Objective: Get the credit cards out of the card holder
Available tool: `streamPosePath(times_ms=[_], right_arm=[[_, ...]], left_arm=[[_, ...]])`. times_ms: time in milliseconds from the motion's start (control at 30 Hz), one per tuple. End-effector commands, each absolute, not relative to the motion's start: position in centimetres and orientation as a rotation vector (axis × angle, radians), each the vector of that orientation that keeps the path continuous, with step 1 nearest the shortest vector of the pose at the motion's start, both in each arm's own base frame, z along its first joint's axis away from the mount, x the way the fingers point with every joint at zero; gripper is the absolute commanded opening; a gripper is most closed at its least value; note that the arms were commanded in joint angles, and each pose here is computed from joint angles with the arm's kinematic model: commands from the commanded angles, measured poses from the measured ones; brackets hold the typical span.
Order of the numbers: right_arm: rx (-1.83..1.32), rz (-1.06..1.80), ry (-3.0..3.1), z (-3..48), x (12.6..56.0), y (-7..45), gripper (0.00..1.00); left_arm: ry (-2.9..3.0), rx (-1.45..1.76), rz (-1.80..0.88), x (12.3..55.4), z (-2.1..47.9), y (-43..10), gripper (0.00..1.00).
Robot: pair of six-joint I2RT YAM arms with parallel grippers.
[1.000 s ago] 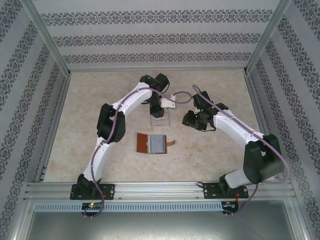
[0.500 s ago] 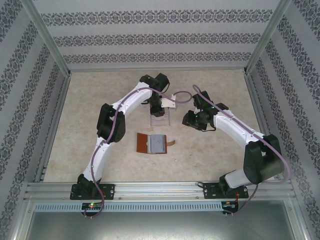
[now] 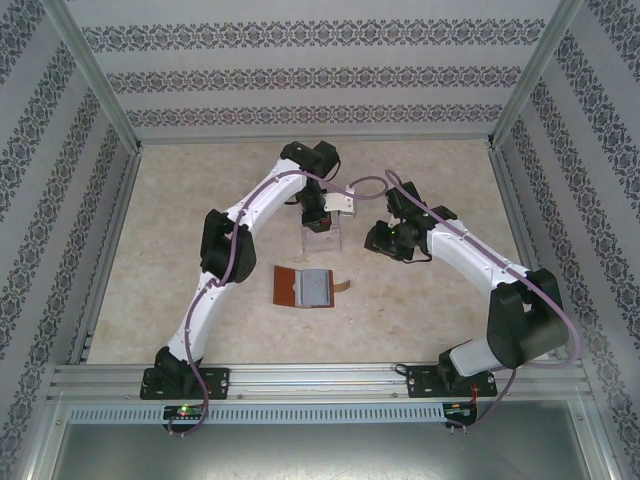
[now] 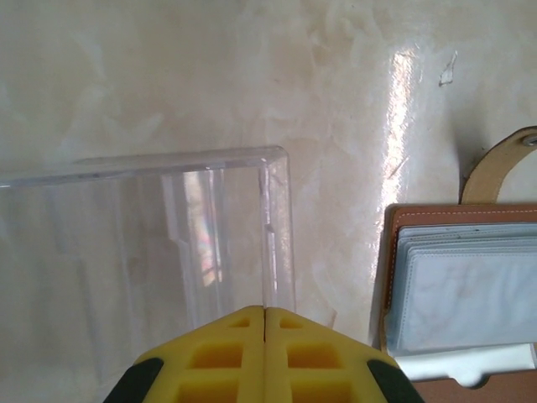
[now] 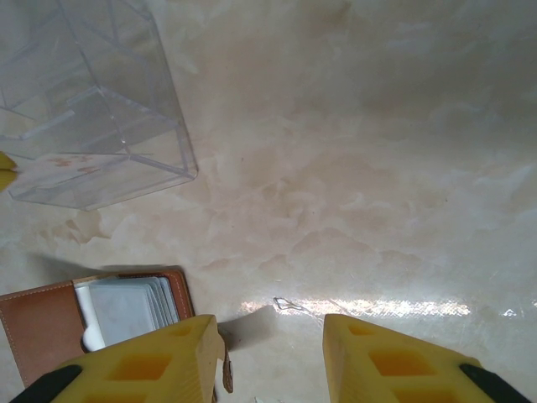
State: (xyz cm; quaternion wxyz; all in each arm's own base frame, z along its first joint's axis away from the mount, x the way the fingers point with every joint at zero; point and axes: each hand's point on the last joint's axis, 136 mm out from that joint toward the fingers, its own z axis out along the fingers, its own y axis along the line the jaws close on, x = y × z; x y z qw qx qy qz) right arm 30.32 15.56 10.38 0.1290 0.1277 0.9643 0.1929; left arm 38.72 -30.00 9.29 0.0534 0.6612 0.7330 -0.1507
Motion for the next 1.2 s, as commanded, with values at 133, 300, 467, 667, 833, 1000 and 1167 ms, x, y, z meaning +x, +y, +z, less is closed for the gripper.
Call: streamPosePath(times_ms=[133,300,467,667,833,1000,1167], right_arm=[[0.387,0.546,2.818,9.9,30.1,15.5,0.39],[0.384,0.544,2.819,9.9,30.1,15.5,0.39],[0.385,0.542,2.821,9.8,30.2,15.5,0.39],[0.375,0.546,2.82,10.1,30.2,15.8,0.39],[0.369,0.544,2.817,10.3,30.3,15.9,0.39],[0.367,0.544,2.814,10.4,30.3,16.0,0.39],[0.362,0.543,2.816,10.3,30.2,16.1,0.39]], left_arm=[[2.269,2.058,-0.565,37.3,8.5,-29.4,0.0],[2.276,2.072,-0.626,36.5,8.1,-29.5,0.0],[2.312,2.087,-0.576,36.8,7.2,-28.9,0.01],[2.303,2.085,-0.491,37.7,7.7,-28.3,0.18],[2.244,2.041,-0.435,39.0,9.6,-28.6,0.25],[2.223,2.014,-0.358,40.2,10.1,-28.5,0.25],[2.268,1.997,-0.296,40.7,9.3,-27.9,0.16]])
